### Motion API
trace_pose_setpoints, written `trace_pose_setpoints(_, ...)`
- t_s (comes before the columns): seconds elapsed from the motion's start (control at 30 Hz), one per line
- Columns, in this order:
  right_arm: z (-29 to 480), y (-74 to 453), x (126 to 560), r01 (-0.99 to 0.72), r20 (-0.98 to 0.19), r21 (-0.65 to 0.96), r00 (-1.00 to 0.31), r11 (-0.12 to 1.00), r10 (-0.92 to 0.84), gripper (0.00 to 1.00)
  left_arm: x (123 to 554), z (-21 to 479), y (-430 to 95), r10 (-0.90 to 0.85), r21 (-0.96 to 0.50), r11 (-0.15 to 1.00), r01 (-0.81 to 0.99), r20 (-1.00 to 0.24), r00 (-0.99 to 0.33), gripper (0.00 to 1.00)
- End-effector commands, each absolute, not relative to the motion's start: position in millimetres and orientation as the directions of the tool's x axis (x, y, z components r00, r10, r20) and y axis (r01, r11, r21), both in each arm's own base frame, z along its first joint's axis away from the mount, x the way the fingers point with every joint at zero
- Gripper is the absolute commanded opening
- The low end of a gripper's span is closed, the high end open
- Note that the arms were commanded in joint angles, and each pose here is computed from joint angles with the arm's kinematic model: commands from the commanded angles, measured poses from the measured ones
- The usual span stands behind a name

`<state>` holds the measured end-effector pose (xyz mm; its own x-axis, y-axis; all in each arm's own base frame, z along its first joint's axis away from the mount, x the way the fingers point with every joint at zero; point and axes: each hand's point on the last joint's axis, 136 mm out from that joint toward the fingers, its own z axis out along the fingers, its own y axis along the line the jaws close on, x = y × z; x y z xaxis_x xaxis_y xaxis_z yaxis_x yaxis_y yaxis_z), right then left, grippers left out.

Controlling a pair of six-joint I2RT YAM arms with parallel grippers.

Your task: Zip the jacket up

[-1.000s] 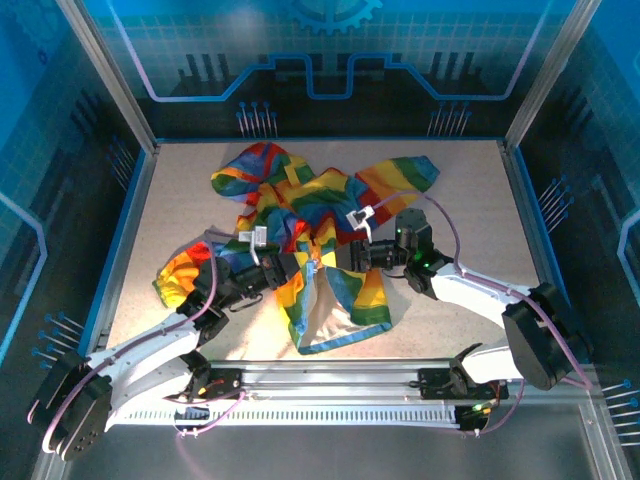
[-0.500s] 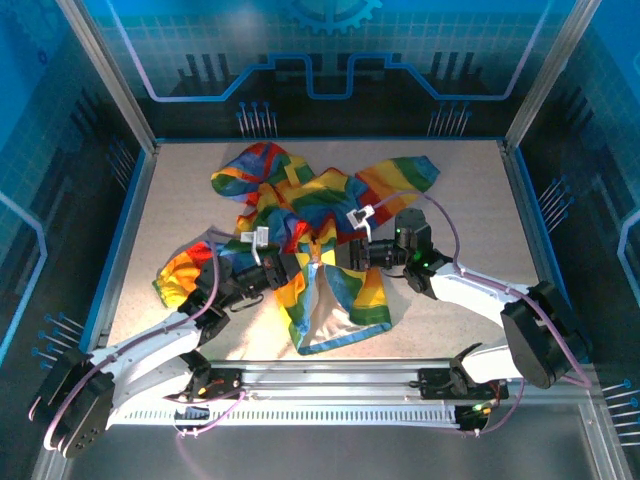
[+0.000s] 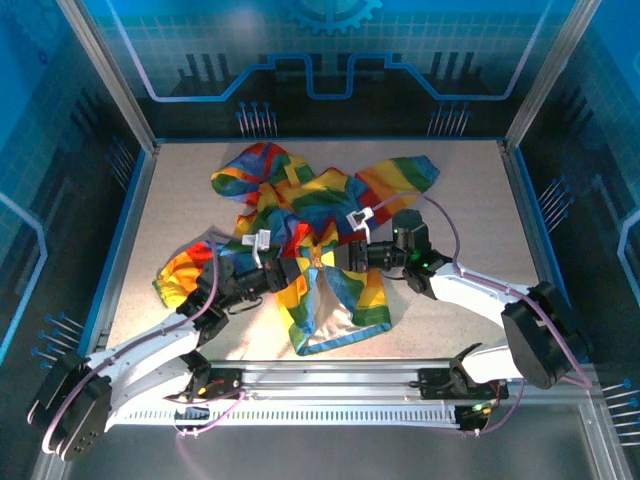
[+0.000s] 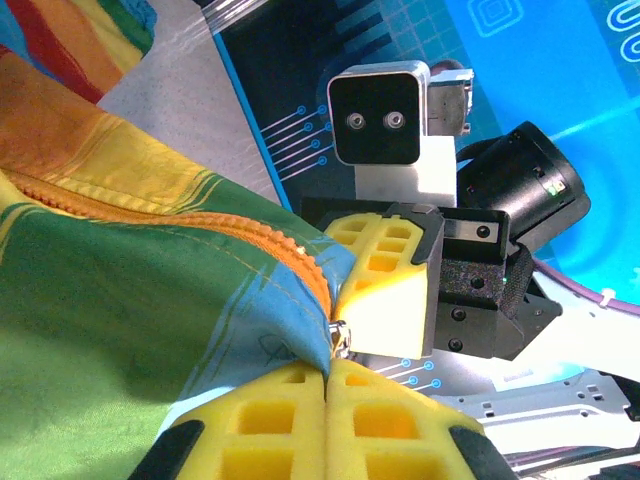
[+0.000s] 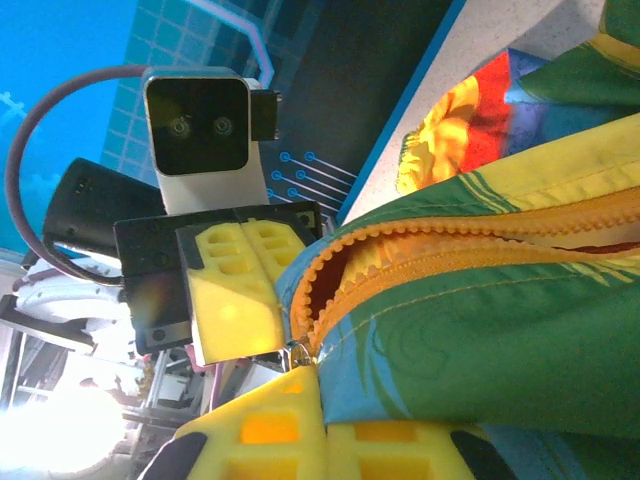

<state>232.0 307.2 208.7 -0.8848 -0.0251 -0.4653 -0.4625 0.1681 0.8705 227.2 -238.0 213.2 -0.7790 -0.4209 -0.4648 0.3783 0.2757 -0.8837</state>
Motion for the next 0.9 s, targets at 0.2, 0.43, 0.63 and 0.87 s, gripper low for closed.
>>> trace_pose_setpoints(0.2,221,310,234,-0.523,-0.53,0.832,-0.848,0.187,-0.012,0.0,218,207,-241,-0.364,-0.88,0.304,0.366,-0.462,-0.809,0.0)
trace_pose_setpoints(0.43,222,314,231,-0.522,-0.525,0.841,-0.851,0.146,-0.017,0.0,223,213,-234,-0.423,-0.885,0.293,0.362,-0.459,-0.781,0.0)
trace_pose_setpoints(0.63,224,315,226,-0.52,-0.521,0.847,-0.853,0.109,-0.023,0.0,227,233,-224,-0.488,-0.874,0.282,0.395,-0.485,-0.726,0.0)
trace_pose_setpoints(0.87,226,315,225,-0.522,-0.522,0.848,-0.852,0.089,-0.024,0.0,227,243,-223,-0.498,-0.866,0.275,0.417,-0.499,-0.709,0.0)
